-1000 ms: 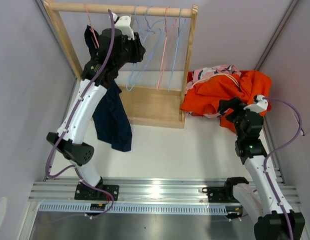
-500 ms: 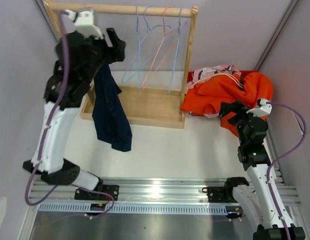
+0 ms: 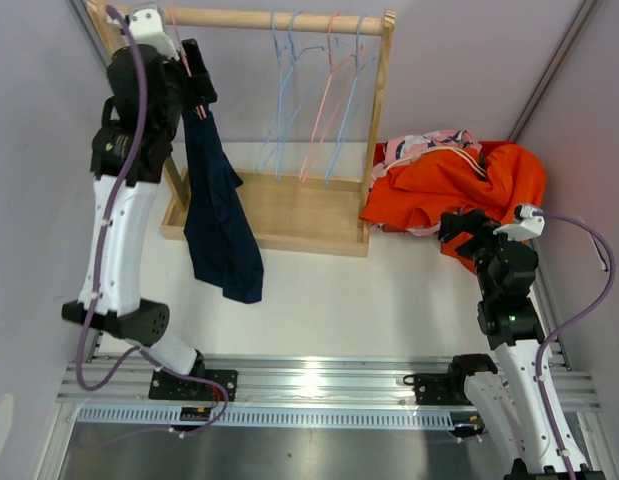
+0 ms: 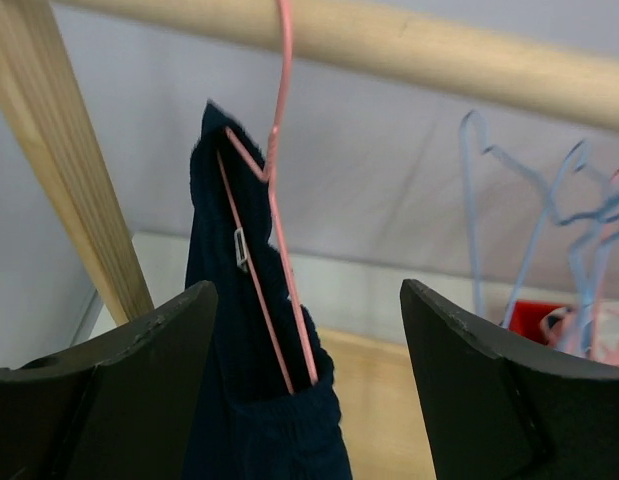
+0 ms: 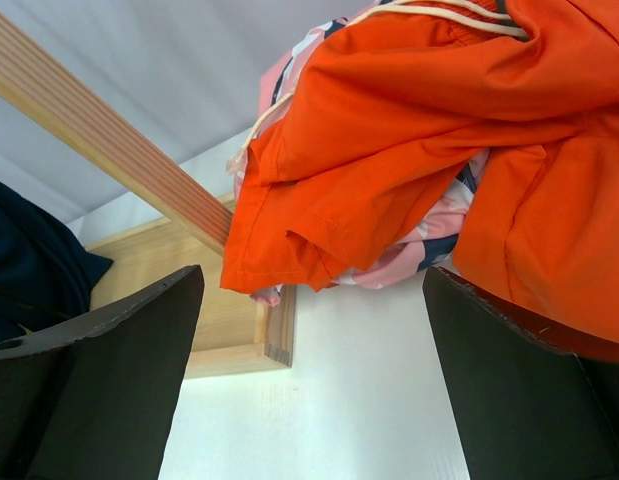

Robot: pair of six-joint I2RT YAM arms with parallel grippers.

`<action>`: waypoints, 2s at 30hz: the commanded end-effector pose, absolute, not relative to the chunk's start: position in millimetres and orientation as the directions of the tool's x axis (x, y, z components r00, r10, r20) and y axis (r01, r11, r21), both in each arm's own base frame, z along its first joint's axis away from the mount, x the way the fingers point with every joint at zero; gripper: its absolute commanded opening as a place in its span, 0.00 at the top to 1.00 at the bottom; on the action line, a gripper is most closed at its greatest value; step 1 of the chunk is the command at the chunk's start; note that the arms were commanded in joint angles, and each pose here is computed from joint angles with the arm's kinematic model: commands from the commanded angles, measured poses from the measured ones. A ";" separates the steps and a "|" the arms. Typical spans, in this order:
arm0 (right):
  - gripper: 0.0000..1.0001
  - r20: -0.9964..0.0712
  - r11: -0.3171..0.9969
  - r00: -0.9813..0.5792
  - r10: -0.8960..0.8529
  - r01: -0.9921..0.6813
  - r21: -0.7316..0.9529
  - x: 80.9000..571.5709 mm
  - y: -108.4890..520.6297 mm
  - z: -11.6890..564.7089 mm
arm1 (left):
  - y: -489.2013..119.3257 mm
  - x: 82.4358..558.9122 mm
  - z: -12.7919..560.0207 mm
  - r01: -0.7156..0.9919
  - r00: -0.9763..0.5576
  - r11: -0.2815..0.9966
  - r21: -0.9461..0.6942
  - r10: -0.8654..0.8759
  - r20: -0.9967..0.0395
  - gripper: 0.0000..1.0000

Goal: Remove the shorts from the hanger

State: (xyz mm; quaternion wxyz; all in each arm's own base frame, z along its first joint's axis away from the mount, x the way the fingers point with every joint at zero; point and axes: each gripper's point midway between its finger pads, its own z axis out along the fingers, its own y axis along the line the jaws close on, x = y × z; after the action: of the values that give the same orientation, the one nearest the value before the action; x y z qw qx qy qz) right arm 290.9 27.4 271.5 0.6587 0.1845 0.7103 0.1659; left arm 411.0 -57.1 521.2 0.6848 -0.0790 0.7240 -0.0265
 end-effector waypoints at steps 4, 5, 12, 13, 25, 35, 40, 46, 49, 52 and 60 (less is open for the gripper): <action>0.01 -0.889 0.891 -0.061 0.453 0.035 0.452 285.5 27.0 277.1 | -53.5 446.3 507.4 -0.080 -0.098 0.982 -0.172 -0.180 -0.979 0.21; 0.01 -0.889 0.891 -0.063 0.453 0.037 0.452 285.0 26.7 276.4 | -54.3 456.1 498.7 -0.088 -0.118 0.982 -0.167 -0.177 -0.977 0.22; 0.01 -0.892 0.894 -0.065 0.447 0.048 0.445 286.1 24.9 274.6 | -61.0 477.4 474.4 -0.088 -0.175 0.982 -0.169 -0.183 -0.968 0.35; 0.01 -0.893 0.895 -0.063 0.446 0.049 0.444 286.2 24.6 274.9 | -60.9 478.1 472.1 -0.091 -0.180 0.981 -0.169 -0.183 -0.967 0.37; 0.01 -0.890 0.892 -0.056 0.452 0.031 0.451 285.8 27.2 280.7 | -57.9 477.0 462.1 -0.110 -0.204 0.982 -0.156 -0.176 -0.963 1.00; 0.01 -0.880 0.887 0.139 0.455 -0.164 0.432 263.0 40.8 416.8 | -70.7 421.9 548.7 0.046 -0.036 0.965 -0.259 -0.257 -0.966 1.00; 0.01 -0.866 0.791 0.134 0.482 -0.493 0.364 239.7 97.3 492.2 | -72.2 379.3 580.7 0.115 0.029 0.945 -0.307 -0.313 -0.949 1.00; 0.00 -0.855 0.581 0.068 0.514 -0.762 0.288 217.4 174.0 535.0 | -76.3 353.8 581.5 0.165 0.025 0.932 -0.322 -0.331 -0.943 1.00; 0.01 -0.894 0.602 0.116 0.433 -0.775 0.191 206.0 231.2 544.6 | -78.2 349.7 569.3 0.171 0.001 0.931 -0.321 -0.326 -0.945 1.00; 0.01 -0.961 0.667 0.106 0.256 -0.739 0.096 195.1 311.4 523.2 | -76.5 343.6 566.5 0.173 0.002 0.935 -0.311 -0.316 -0.949 1.00; 0.01 -0.987 0.605 -0.003 0.162 -0.790 0.102 179.6 453.0 465.3 | -72.5 335.2 551.2 0.158 -0.020 0.947 -0.281 -0.281 -0.959 1.00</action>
State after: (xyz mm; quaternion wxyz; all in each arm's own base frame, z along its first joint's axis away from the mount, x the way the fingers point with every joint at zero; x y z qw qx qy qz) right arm 180.4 443.4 438.5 0.6245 -0.2877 0.6208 0.3767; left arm 348.0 -73.8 510.0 0.6431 -0.0567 0.7500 -0.1438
